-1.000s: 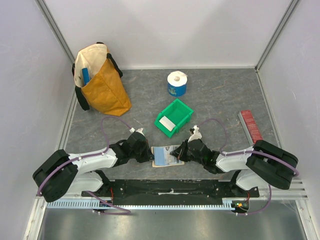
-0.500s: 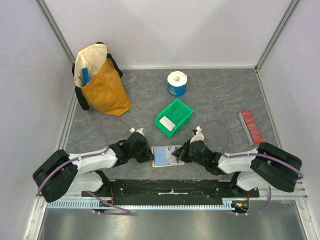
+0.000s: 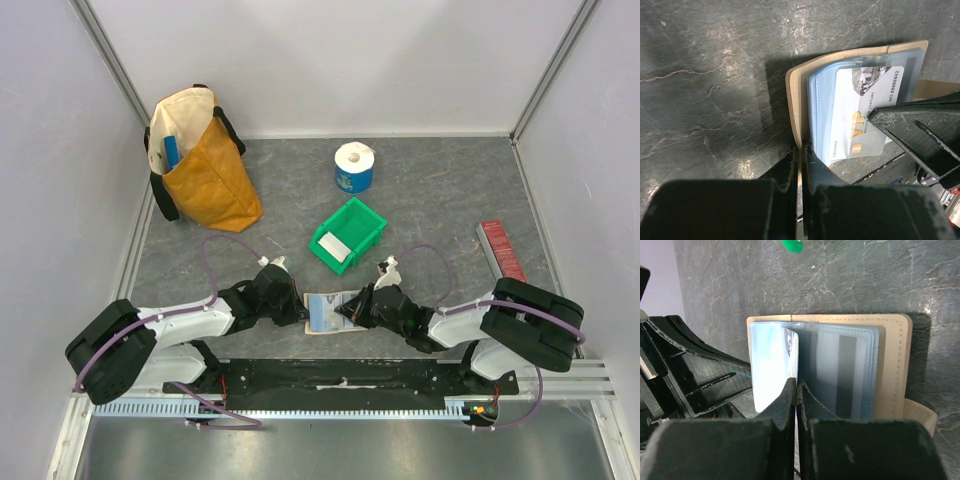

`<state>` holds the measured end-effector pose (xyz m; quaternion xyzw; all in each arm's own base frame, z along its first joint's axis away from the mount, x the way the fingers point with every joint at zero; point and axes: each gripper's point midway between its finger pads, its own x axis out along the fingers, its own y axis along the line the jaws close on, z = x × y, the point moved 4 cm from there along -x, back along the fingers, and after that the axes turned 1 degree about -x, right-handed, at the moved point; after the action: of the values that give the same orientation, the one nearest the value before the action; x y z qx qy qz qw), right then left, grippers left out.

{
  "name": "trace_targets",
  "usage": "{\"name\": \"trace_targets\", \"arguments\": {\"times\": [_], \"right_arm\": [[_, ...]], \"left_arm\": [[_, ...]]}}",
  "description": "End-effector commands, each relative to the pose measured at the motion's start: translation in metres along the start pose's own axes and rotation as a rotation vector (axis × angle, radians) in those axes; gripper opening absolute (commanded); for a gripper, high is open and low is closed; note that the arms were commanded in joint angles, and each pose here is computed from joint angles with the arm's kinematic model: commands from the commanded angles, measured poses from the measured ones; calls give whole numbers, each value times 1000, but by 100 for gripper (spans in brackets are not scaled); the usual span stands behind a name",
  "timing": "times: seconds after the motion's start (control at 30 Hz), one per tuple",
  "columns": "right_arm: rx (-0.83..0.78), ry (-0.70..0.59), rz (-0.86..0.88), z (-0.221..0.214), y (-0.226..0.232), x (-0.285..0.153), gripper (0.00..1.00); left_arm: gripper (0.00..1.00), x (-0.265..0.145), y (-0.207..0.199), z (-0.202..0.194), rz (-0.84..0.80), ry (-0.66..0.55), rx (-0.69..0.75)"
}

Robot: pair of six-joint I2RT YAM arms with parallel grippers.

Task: Put the credit cards into the card holder
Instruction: Insert the credit card into the card holder.

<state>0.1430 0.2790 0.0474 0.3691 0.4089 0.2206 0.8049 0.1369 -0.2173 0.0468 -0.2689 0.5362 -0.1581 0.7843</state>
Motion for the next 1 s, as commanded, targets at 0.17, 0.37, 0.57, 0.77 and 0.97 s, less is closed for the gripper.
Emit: {"name": "trace_targets", "arguments": {"times": [0.17,0.37,0.57,0.77,0.97], "right_arm": [[-81,122,-84,-26,-15,-1,3],[-179,44,-214,-3,-14,-9,34],[-231,-30,-255,17,-7,-22,59],[-241,26,-236,9,-4,-15,59],[-251,107,-156,-5,11,0,54]], "left_arm": [[2,3,6,-8,15,38,-25],[2,1,9,-9,28,34,-23],[2,-1,12,-9,33,29,-18],[2,0,10,-10,31,36,-17],[2,0,9,-9,27,34,-13]]}}
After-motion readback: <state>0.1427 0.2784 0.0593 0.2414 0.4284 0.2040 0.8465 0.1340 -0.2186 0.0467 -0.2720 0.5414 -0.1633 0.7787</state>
